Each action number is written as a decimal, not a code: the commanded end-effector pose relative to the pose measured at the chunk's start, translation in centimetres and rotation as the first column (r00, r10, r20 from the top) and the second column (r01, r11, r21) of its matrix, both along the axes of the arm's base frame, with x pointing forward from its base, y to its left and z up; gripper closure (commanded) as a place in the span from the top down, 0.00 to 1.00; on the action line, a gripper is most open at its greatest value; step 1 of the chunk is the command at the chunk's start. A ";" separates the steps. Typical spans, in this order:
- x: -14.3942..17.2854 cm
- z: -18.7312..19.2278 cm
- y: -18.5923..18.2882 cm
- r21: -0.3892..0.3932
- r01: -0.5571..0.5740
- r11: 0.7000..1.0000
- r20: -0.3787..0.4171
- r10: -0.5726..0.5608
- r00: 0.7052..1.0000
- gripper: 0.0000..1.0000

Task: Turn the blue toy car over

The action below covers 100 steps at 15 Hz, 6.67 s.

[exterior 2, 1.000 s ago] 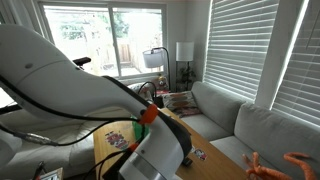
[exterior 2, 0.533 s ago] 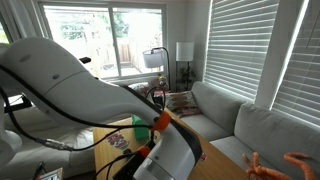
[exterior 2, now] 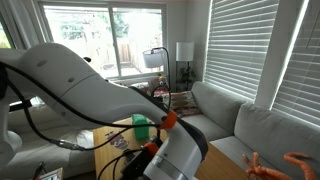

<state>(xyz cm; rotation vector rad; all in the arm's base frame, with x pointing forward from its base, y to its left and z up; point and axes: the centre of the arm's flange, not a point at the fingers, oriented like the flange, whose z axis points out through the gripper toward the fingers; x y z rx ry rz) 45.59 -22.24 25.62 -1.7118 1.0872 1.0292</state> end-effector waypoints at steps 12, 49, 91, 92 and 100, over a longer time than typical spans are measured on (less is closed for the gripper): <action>2.1 0.2 1.3 0.005 -0.037 0.999 -0.080 0.038 0.996 0.52; 3.0 0.8 4.8 -0.273 -0.061 0.960 -0.158 0.018 0.987 1.00; 0.5 2.7 3.9 -0.259 0.015 0.966 -0.169 -0.061 0.984 0.11; 0.4 3.3 3.8 -0.263 0.018 0.965 -0.164 -0.063 0.984 0.11; -0.8 10.4 2.9 -0.527 -0.016 0.850 -0.134 -0.065 0.989 0.11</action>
